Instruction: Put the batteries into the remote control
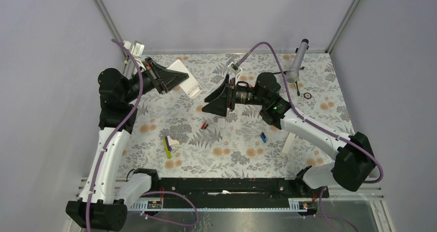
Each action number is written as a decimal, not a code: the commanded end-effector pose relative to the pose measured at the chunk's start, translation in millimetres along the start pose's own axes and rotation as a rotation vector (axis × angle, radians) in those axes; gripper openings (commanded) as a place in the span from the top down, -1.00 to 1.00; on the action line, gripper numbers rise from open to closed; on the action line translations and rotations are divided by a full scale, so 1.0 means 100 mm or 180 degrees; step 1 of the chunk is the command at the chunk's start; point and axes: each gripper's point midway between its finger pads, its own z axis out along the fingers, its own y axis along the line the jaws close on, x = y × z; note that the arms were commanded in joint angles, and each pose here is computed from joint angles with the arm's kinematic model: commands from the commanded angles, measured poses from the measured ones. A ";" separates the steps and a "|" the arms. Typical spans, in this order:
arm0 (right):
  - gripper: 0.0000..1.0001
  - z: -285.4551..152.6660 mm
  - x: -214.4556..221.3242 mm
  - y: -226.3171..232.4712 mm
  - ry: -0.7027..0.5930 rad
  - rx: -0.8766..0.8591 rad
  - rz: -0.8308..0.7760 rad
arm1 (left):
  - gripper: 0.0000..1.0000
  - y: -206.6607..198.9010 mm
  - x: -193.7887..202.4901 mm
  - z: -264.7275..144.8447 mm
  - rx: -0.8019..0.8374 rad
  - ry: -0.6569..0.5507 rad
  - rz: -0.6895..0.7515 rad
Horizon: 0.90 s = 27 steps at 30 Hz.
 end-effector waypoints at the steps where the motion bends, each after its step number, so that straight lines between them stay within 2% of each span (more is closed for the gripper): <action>1: -0.63 -0.03 -0.30 0.32 -0.0269 -0.0255 -0.0239 | 1.00 -0.40 -0.18 -0.02 0.0524 -0.0060 0.0375; 6: -0.62 0.05 -0.50 0.33 -0.0465 -0.0248 -0.0091 | 1.00 -0.53 -0.20 -0.02 0.0759 -0.0060 0.0216; 10: -0.55 0.10 -0.71 0.56 -0.0651 -0.0646 0.0000 | 1.00 -0.62 -0.18 -0.02 0.0964 0.0058 0.0087; 16: -0.29 0.17 -0.91 0.77 -0.0738 -0.0983 0.0096 | 1.00 -0.64 -0.15 -0.03 0.0988 0.0115 -0.0023; 20: 0.16 0.20 -0.92 0.74 -0.0721 -0.0957 0.0139 | 0.88 -0.66 -0.14 -0.03 0.1021 0.0126 -0.0117; 25: 0.82 0.21 -0.94 0.75 -0.0709 -0.0933 0.0180 | 0.50 -0.67 -0.11 -0.04 0.1078 0.0250 -0.0320; 27: 0.92 0.23 -0.94 0.75 -0.0658 -0.0926 0.0187 | 0.37 -0.67 -0.07 -0.05 0.1088 0.0302 -0.0397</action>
